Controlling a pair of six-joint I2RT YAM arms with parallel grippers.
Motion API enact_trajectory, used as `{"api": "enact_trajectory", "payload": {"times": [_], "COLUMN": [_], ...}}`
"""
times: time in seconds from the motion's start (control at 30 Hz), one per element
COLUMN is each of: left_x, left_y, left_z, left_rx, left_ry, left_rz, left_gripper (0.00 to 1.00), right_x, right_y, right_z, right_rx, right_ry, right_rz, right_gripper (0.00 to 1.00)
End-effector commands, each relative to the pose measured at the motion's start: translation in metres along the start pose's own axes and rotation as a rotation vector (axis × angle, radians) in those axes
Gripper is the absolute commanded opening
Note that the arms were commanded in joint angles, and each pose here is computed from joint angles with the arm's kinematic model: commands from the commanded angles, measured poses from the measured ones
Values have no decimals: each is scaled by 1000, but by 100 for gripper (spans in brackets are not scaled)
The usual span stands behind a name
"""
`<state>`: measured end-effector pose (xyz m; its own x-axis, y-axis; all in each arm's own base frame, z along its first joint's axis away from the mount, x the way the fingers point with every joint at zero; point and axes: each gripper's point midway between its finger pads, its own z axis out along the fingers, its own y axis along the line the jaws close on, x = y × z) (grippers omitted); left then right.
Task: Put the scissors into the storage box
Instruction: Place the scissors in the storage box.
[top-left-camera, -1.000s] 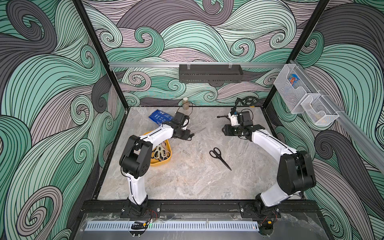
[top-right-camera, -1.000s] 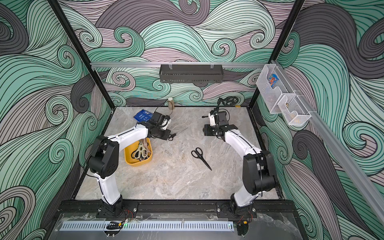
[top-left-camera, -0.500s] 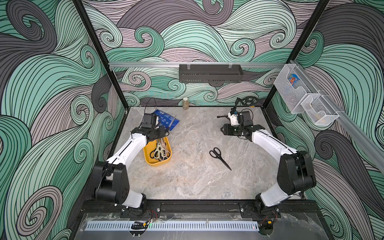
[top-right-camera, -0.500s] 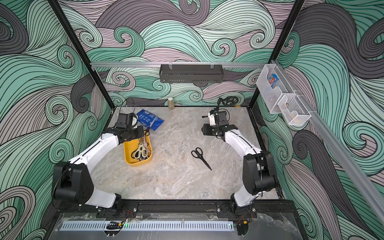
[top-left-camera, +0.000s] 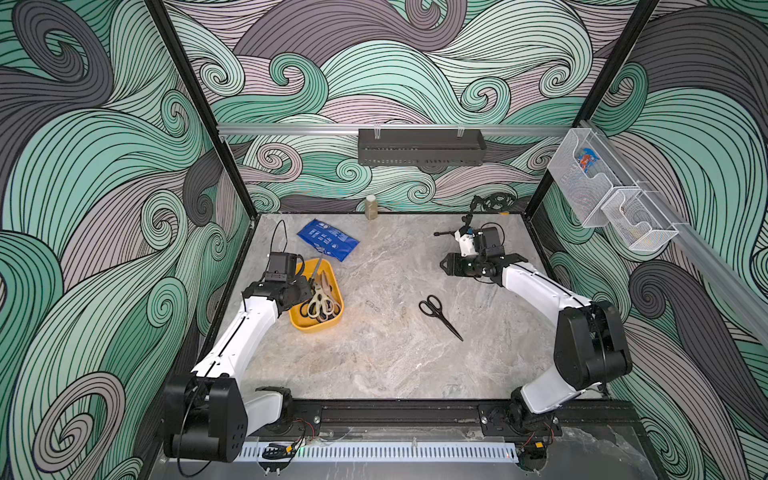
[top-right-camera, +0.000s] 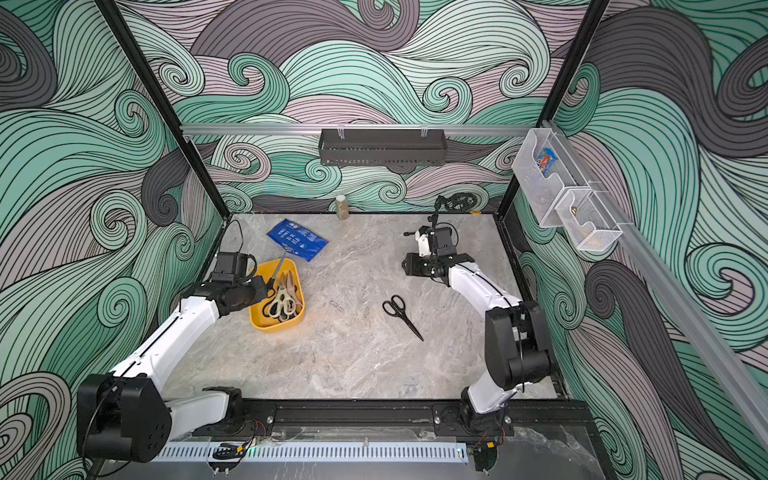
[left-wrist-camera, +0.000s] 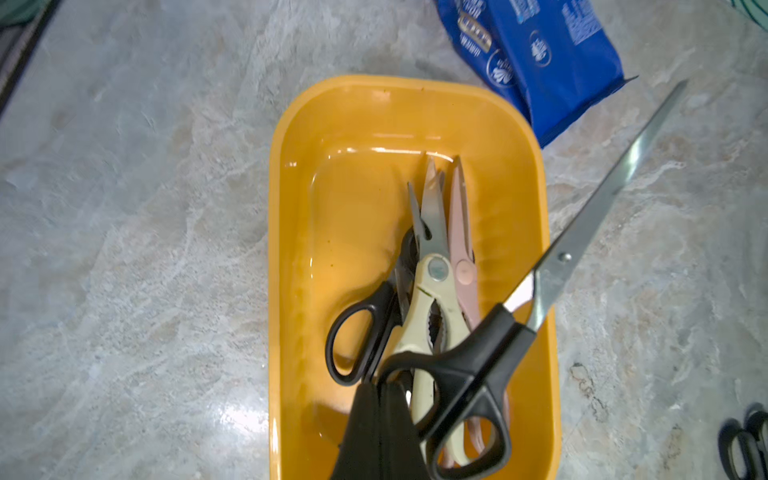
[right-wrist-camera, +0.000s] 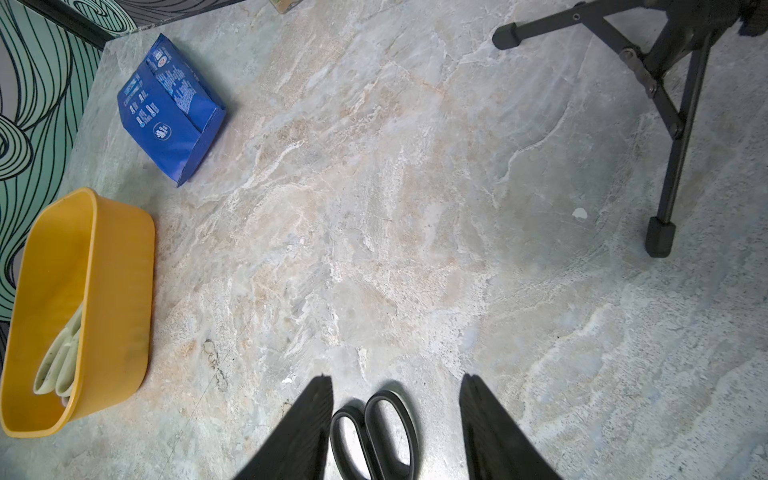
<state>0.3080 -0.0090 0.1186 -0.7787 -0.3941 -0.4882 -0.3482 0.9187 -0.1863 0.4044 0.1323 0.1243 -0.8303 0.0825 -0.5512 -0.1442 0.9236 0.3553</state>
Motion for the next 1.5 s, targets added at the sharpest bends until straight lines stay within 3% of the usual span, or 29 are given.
{"api": "enact_trajectory", "payload": {"times": [0.0, 0.17, 0.5, 0.63, 0.83, 1.2, 1.47], "left_x": [32, 51, 41, 44, 42, -21, -63], "left_y": [4, 14, 18, 17, 11, -5, -37], "left_z": [12, 25, 31, 36, 35, 2, -14], "left_rx": [6, -31, -65, -65, -39, -27, 123], "left_ry": [123, 171, 140, 169, 175, 15, -132], "left_rz": [-76, -96, -81, -74, -80, -40, -63], "left_gripper": [0, 0, 1, 29, 41, 44, 44], "right_x": [-1, 1, 0, -1, -1, 22, 51], "right_y": [4, 3, 3, 2, 3, 5, 21], "right_z": [4, 4, 4, 5, 3, 10, 21], "right_rx": [-20, -19, -15, -12, -15, -33, -35], "right_ry": [-1, 2, 2, 0, -3, 55, 145], "right_rz": [-6, -7, -11, -13, -19, -26, -87], "right_gripper": [54, 54, 54, 54, 54, 55, 54]}}
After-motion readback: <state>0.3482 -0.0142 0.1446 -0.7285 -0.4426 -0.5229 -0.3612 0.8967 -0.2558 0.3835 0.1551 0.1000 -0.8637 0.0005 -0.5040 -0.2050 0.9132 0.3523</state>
